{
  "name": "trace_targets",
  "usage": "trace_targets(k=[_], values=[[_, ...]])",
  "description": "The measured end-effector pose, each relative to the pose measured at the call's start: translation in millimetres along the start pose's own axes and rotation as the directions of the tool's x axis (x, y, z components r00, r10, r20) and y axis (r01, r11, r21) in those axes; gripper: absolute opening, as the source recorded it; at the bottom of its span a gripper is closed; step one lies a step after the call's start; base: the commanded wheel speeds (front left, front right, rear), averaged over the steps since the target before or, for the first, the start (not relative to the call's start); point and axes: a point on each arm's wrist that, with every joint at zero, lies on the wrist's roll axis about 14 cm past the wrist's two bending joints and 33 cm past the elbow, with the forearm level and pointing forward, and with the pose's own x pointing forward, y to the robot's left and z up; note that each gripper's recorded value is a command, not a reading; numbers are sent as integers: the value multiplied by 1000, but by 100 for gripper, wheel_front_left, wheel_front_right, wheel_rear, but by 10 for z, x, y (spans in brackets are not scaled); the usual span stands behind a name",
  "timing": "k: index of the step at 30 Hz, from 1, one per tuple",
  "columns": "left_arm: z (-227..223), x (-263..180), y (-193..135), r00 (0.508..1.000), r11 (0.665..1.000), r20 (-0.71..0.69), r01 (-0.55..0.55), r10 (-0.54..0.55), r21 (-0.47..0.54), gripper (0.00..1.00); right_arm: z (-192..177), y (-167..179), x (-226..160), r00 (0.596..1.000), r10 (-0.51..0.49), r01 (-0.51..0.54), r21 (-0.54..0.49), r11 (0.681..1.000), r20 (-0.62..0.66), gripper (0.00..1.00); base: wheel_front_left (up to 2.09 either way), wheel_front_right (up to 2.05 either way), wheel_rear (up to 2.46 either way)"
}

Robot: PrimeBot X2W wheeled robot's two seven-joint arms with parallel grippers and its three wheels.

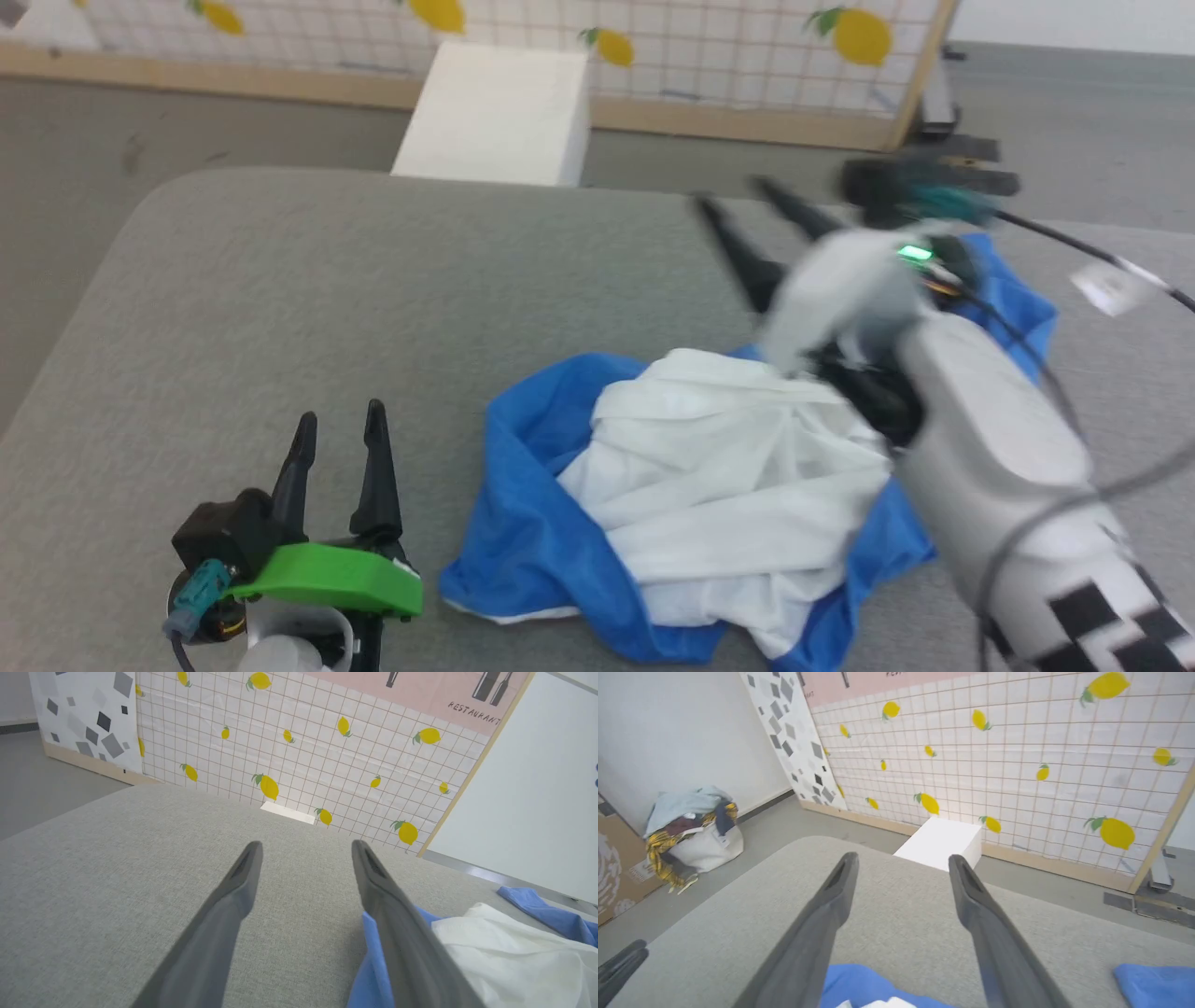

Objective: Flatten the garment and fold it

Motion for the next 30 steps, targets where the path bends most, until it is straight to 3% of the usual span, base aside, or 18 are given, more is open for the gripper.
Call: trace_targets(k=[2, 5, 9, 13, 14, 18, 22, 24, 26, 30], values=[[-3, 13, -88, 1000, 1000, 0, 25, -25, 3, 100, -12, -464, -274, 990, -139, 139, -22, 990, 25, 100, 0, 0, 0], [2, 45, -220, 998, 998, 2, 61, -61, 1, 100, -110, -1000, -783, 946, -320, 321, -17, 947, 51, 100, 0, 0, 0], [-20, 81, -387, 994, 994, -12, 110, -110, -3, 100, -141, -1482, -1546, 840, -529, 534, -6, 845, 123, 100, 0, 0, 0], [-36, 81, -471, 990, 991, -27, 135, -135, -7, 100, -323, -1685, -2238, 729, -674, 672, 63, 738, 121, 100, 0, 0, 0], [-49, 80, -480, 990, 990, -36, 138, -138, -7, 100, -363, -1705, -2346, 714, -690, 685, 89, 724, 117, 100, 0, 0, 0], [-274, 81, -444, 978, 992, -165, 125, -125, -6, 100, -587, -1690, -2566, 694, -716, 695, 192, 693, 73, 100, 0, 0, 0], [-107, 490, -536, 959, 981, -227, 187, -172, 48, 100, -584, -1676, -2536, 700, -710, 686, 203, 699, 79, 100, 0, 0, 0], [-135, 717, -652, 915, 967, -352, 241, -198, 83, 100, -558, -1688, -2514, 700, -709, 685, 200, 701, 86, 100, 0, 0, 0], [-290, 847, -753, 829, 949, -525, 294, -194, 113, 100, -521, -1710, -2461, 703, -705, 681, 196, 705, 95, 100, 0, 0, 0], [-823, 696, -747, 533, 908, -841, 391, -93, 147, 100, -450, -1759, -2371, 705, -700, 676, 192, 711, 112, 100, 0, 0, 0]])
